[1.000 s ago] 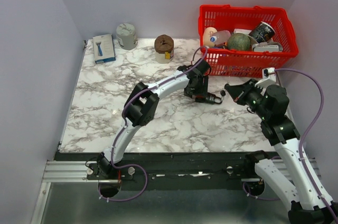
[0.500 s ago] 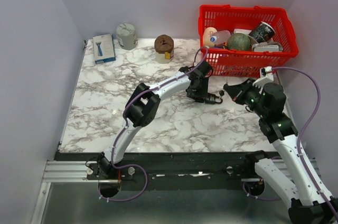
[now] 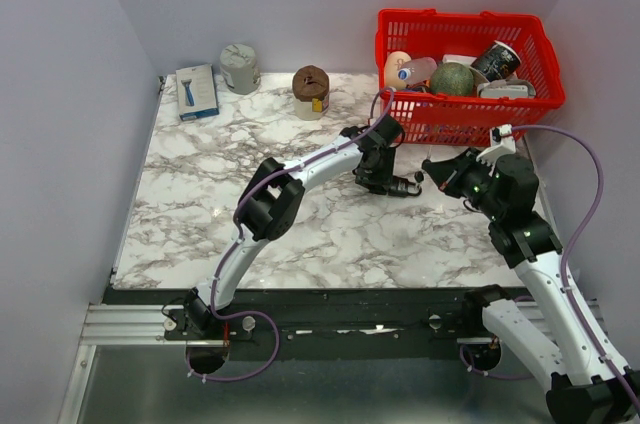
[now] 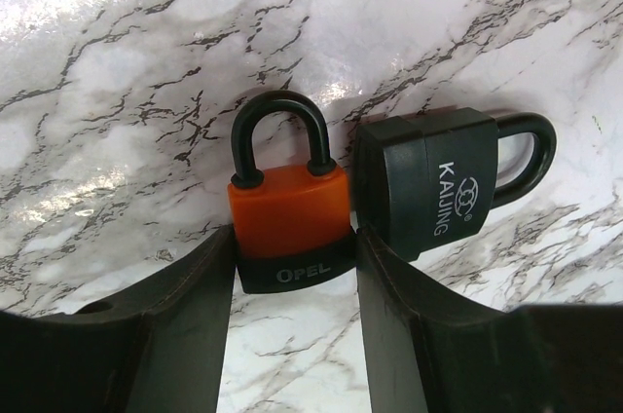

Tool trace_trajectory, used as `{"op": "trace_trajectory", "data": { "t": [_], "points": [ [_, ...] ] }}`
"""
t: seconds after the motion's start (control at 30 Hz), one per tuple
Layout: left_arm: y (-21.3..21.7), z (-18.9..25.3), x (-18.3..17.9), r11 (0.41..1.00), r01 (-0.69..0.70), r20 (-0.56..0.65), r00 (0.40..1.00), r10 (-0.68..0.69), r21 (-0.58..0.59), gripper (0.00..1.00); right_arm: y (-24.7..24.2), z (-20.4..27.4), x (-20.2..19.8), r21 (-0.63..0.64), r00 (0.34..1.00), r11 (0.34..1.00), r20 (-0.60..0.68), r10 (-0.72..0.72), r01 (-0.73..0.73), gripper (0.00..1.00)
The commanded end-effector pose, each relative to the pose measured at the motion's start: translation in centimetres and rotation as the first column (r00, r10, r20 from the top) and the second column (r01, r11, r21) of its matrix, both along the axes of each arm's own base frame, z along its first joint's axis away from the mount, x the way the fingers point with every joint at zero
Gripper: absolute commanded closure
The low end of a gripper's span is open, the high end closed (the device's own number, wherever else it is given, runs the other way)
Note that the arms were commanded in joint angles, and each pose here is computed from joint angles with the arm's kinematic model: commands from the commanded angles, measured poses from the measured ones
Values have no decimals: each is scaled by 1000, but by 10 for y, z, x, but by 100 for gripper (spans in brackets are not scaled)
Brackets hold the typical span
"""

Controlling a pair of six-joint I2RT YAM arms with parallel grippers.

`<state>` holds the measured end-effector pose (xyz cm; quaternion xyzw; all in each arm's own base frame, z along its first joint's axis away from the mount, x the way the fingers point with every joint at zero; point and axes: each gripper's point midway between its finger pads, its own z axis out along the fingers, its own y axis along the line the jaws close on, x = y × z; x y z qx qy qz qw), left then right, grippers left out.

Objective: Unlock with the key

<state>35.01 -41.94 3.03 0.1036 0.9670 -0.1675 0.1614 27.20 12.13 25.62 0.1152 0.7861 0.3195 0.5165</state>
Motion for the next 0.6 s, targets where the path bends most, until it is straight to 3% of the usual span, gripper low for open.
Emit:
{"op": "trace_trajectory", "data": {
  "t": [0.0,0.57],
  "points": [
    [37,-88,-62,967,132,-225,971,-81,220,49,-1,-2,2,-1,1000,1000,4,-5,5,99],
    [31,-101,-68,960,160,-247,964,-101,229,43,1,-4,0,6,1000,1000,-2,3,-3,99]
  ]
}}
